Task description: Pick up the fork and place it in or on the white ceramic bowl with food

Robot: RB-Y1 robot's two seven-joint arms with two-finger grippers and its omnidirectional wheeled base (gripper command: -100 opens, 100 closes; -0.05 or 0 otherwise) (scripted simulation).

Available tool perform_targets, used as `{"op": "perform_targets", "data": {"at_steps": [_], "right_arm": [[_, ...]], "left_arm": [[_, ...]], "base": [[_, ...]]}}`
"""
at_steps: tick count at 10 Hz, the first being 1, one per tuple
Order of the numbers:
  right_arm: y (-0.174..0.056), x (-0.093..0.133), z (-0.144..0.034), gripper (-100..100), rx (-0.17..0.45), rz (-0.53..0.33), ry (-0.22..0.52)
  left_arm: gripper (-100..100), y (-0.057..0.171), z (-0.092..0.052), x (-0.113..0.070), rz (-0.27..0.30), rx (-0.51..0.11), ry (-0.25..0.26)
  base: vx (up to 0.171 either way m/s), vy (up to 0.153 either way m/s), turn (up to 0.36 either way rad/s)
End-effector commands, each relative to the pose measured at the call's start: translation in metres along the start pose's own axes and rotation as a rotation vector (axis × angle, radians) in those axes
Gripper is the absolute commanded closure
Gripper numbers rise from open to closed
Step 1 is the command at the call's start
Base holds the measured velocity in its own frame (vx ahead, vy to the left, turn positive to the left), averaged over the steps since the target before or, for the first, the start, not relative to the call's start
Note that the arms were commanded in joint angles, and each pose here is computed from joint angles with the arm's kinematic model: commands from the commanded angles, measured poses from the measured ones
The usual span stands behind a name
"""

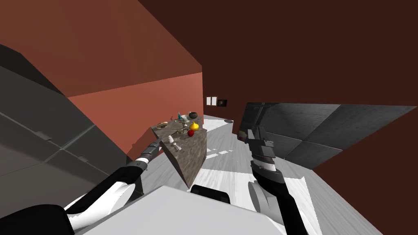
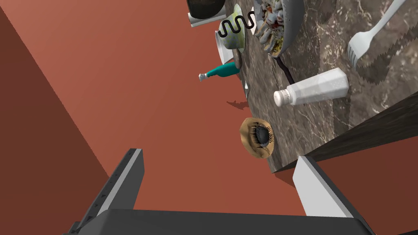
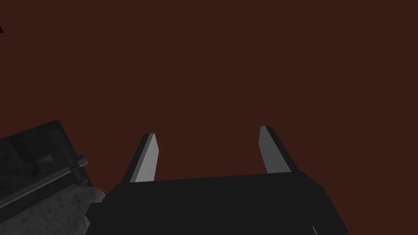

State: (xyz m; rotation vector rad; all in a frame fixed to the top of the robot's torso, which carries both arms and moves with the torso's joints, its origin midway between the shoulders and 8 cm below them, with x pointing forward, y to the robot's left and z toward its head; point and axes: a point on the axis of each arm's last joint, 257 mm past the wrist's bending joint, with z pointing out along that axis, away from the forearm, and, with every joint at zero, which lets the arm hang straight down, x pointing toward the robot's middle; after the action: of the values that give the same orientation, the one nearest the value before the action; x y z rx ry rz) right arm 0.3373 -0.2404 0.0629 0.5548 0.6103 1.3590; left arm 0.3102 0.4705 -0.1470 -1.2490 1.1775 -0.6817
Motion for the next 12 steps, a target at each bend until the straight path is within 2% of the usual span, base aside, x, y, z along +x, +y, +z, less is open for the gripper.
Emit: {"op": "perform_targets", "data": {"at_steps": [1,6,9,10,11,12], "right_arm": [[0.000,0.000,0.000,0,0.000,0.000,0.000],[0.000,0.000,0.000,0,0.000,0.000,0.000],[0.000,0.000,0.000,0,0.000,0.000,0.000],[0.000,0.000,0.000,0,0.000,0.000,0.000],[0.000,0.000,0.000,0,0.000,0.000,0.000],[0.000,0.000,0.000,0,0.000,0.000,0.000]], "left_arm": [[-100,0.015,-0.006,-0.013,0.027,-0.062,-0.009],[-100,0.048,-0.019,-0.028,0.068,-0.202,-0.010],[-100,0.071,-0.034,-0.039,0.102,-0.308,0.001],[-100,0.074,-0.035,-0.038,0.102,-0.322,0.003],[-100,0.085,-0.043,-0.042,0.116,-0.372,0.013],[-100,0.087,-0.044,-0.042,0.116,-0.381,0.014]], "base": [[0.039,-0.011,-0.081],[0.033,-0.006,-0.059],[0.045,-0.001,-0.086],[0.044,0.001,-0.058],[0.053,0.017,-0.104],[0.045,0.020,-0.060]]}}
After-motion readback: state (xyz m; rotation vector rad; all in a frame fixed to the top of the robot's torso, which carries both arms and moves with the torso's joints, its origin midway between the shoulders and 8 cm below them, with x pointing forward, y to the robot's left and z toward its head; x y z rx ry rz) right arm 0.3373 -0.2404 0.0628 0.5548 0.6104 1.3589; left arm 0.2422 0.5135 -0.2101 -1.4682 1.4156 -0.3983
